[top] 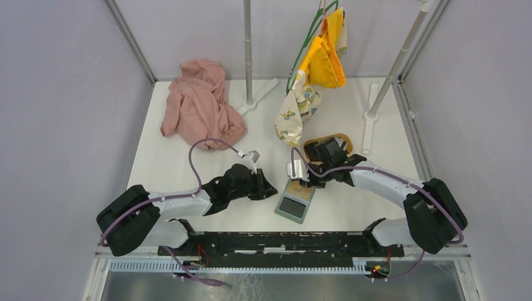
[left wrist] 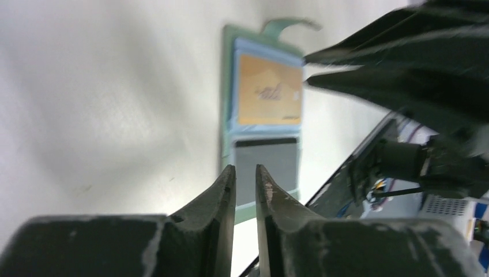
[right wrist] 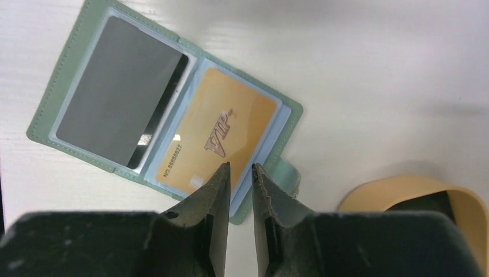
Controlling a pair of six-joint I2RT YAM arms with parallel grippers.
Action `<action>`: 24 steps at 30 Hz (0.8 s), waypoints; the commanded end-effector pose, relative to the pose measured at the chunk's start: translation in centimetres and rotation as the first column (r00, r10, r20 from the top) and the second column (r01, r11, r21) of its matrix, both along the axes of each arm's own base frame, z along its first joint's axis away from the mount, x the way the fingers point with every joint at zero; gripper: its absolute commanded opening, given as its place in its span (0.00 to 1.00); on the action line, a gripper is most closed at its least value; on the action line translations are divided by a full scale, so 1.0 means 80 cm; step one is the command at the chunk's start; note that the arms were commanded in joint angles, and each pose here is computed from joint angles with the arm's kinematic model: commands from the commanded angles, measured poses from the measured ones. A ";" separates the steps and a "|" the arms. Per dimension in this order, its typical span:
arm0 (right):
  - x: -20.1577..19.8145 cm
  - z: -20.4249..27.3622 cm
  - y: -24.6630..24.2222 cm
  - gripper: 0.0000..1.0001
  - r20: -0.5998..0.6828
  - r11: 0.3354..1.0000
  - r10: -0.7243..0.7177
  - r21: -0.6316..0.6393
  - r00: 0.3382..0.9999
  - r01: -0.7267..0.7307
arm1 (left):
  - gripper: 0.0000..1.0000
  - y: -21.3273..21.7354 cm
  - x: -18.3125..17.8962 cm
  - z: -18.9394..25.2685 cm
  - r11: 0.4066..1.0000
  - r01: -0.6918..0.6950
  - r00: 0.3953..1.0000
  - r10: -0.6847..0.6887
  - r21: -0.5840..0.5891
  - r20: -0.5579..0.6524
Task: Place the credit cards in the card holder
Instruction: Insert the credit card into the card holder.
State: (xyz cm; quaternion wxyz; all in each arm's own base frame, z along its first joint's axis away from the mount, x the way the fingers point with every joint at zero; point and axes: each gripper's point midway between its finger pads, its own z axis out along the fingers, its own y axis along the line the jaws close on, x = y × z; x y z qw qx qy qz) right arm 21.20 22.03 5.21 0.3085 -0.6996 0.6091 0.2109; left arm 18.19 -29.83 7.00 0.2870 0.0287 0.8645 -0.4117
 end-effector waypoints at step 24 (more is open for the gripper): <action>-0.115 -0.040 -0.039 0.07 0.062 0.756 0.654 -0.079 0.754 -0.650 | 0.48 0.041 0.024 0.033 0.994 -0.070 0.967 0.047 0.084 0.252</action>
